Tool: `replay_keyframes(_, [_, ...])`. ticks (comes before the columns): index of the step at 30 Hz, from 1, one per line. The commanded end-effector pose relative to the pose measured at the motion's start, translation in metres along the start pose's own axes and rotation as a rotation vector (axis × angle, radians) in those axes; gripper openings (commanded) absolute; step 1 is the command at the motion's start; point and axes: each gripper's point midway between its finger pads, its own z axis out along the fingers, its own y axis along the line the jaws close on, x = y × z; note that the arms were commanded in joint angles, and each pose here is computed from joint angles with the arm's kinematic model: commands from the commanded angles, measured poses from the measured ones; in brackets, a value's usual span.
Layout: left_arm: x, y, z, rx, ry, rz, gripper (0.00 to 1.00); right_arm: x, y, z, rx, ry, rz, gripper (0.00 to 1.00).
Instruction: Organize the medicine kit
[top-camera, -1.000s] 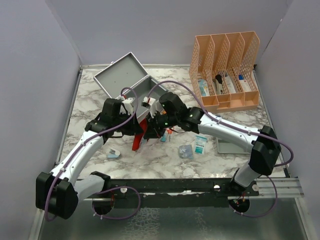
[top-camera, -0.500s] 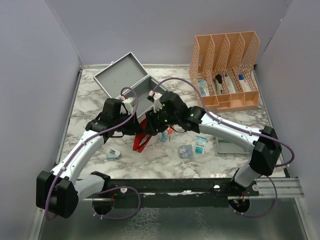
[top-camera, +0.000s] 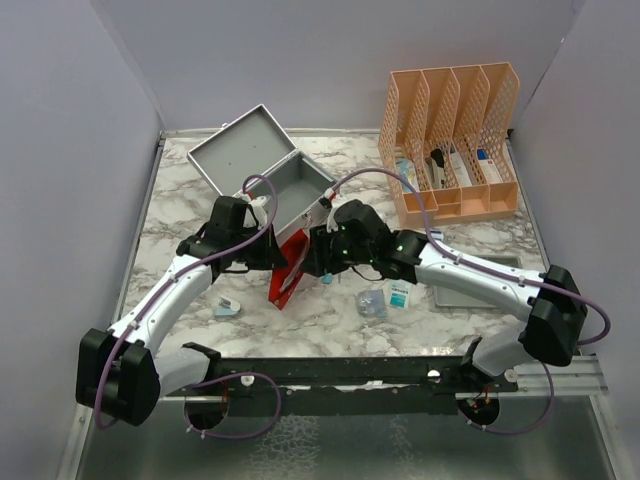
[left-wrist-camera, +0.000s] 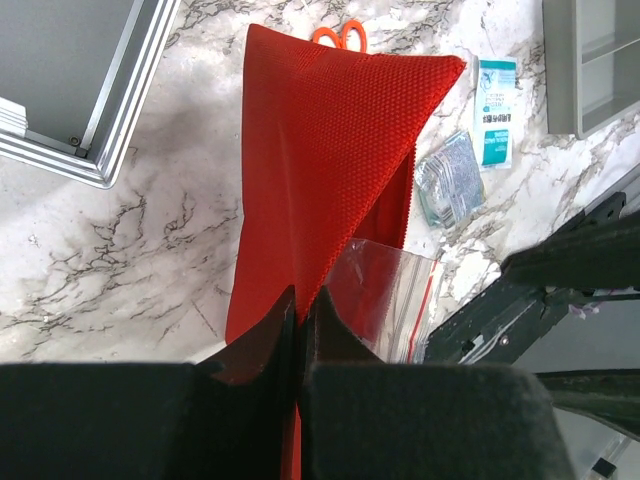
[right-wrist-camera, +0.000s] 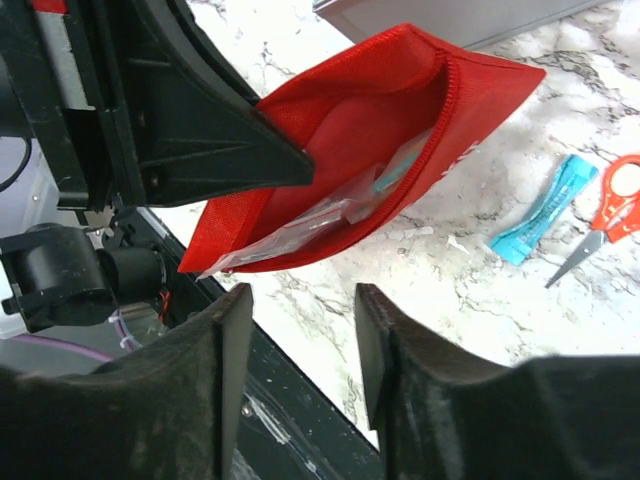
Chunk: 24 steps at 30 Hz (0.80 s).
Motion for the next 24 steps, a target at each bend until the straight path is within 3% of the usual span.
replay_keyframes(1, [-0.013, -0.005, 0.000, 0.005, -0.040, 0.010, 0.00, 0.000, 0.016, 0.010, -0.048, -0.018, 0.038, 0.41])
replay_keyframes(9, [-0.011, -0.013, 0.000, 0.056, -0.036, 0.017, 0.00, 0.006, 0.029, 0.031, -0.128, 0.001, 0.094, 0.25])
replay_keyframes(17, [-0.008, -0.015, -0.001, 0.070, -0.029, 0.012, 0.00, 0.024, 0.022, 0.055, -0.100, 0.055, 0.078, 0.24])
replay_keyframes(24, [-0.011, -0.025, -0.006, 0.102, -0.038, 0.003, 0.00, 0.027, 0.018, 0.060, -0.057, 0.073, 0.076, 0.14])
